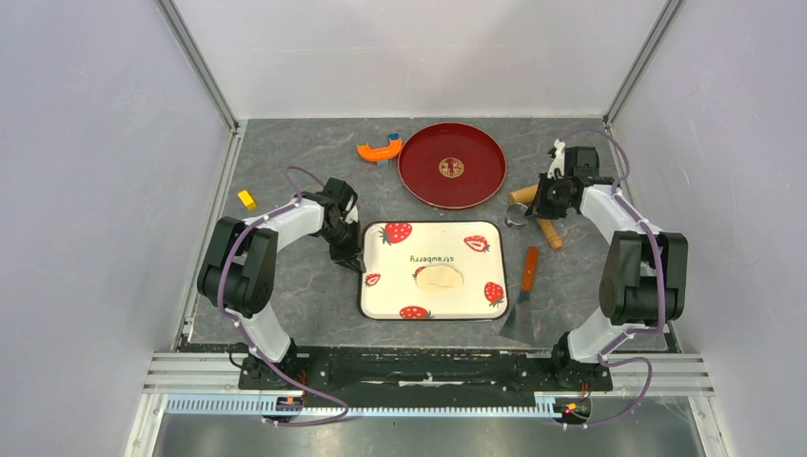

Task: Roll out the dumpling wrappers from the dough

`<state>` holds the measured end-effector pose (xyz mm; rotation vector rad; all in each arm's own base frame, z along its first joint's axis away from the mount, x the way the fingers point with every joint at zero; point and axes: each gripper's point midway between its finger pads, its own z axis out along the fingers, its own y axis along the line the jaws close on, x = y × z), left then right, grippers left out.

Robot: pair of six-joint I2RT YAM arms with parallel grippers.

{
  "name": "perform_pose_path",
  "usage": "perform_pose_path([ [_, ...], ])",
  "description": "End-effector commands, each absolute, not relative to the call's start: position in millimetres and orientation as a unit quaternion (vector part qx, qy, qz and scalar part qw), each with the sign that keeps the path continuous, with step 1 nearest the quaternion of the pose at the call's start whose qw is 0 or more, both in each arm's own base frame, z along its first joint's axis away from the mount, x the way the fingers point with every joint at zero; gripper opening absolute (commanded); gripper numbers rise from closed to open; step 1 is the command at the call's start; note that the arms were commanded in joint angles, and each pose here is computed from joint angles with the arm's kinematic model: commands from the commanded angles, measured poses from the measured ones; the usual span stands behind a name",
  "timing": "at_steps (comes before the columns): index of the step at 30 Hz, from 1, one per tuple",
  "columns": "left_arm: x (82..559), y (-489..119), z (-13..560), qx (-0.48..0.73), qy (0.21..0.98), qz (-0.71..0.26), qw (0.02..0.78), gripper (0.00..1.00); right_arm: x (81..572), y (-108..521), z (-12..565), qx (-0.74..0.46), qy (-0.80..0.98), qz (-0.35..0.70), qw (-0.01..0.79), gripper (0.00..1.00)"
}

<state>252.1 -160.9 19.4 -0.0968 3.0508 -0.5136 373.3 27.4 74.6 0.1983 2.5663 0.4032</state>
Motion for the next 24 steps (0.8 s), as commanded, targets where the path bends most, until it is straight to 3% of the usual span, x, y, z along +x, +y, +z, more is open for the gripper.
perform_pose_path([
  [1, 248.8, -166.2, 8.6, -0.055, 0.984, -0.171, 0.014, 0.02, 383.1, 48.5, 90.5, 0.037, 0.946, 0.157, 0.28, 0.0],
  [11, 248.3, -167.2, 7.9, -0.055, 0.983, -0.174, 0.014, 0.02, 371.3, 123.6, 106.3, -0.049, 0.937, 0.205, 0.279, 0.0],
  [24, 248.1, -170.1, 6.6, -0.052, 0.982, -0.182, 0.009, 0.02, 316.5, 226.2, 108.0, -0.201, 0.909, 0.243, 0.272, 0.0],
])
